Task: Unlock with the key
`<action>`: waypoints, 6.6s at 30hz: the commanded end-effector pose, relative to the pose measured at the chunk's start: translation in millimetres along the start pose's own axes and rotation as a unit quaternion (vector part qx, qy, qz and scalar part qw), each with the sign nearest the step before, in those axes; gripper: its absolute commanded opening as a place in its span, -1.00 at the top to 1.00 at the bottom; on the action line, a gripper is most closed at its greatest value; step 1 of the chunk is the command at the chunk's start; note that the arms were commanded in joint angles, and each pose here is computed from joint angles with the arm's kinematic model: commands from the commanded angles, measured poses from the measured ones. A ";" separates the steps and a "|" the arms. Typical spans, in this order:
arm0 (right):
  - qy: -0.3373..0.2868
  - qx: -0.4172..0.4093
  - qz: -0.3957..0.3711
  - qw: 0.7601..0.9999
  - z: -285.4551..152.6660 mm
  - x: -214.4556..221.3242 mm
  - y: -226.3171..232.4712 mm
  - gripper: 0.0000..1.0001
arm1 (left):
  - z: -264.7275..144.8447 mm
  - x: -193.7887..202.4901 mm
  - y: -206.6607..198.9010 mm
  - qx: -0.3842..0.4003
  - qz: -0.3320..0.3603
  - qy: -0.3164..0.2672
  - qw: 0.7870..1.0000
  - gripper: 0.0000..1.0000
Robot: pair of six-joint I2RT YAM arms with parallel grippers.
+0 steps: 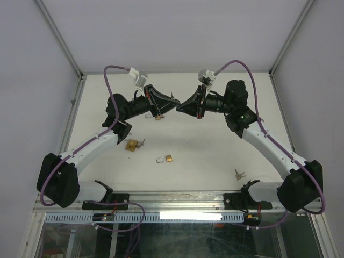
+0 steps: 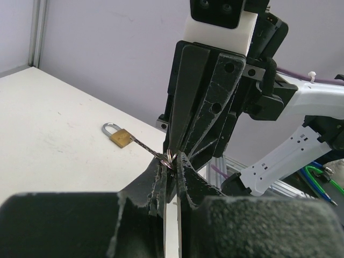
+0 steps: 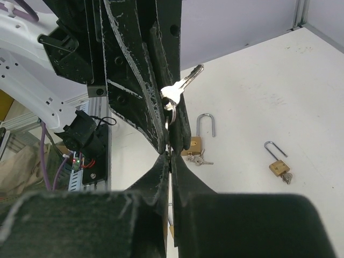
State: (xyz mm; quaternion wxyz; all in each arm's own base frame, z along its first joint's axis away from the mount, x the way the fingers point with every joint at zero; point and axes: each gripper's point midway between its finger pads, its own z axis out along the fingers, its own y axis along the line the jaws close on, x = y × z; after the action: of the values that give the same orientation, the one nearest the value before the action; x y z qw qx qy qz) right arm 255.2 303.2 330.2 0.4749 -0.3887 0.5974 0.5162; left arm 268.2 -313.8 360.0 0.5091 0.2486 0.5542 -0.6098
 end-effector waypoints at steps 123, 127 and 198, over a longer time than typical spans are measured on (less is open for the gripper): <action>-0.038 -0.073 -0.076 0.994 2.4 22.5 0.9 -0.41 | -61.0 69.3 30.5 -0.024 0.225 0.515 0.827 1.00; -0.049 -0.085 -0.073 0.993 12.7 19.6 -6.2 -0.17 | -60.8 68.7 28.5 -0.026 0.222 0.518 0.826 1.00; -0.025 -0.081 -0.177 0.981 36.6 22.4 -8.4 -0.19 | -74.1 56.0 43.4 -0.131 0.223 0.576 0.775 1.00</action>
State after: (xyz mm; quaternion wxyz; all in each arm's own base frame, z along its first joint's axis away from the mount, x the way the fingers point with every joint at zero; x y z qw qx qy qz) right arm 262.4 323.8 263.7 0.4840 -0.5177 0.5271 0.4689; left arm 270.5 -259.9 268.8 0.2350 0.5853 0.7528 -0.1880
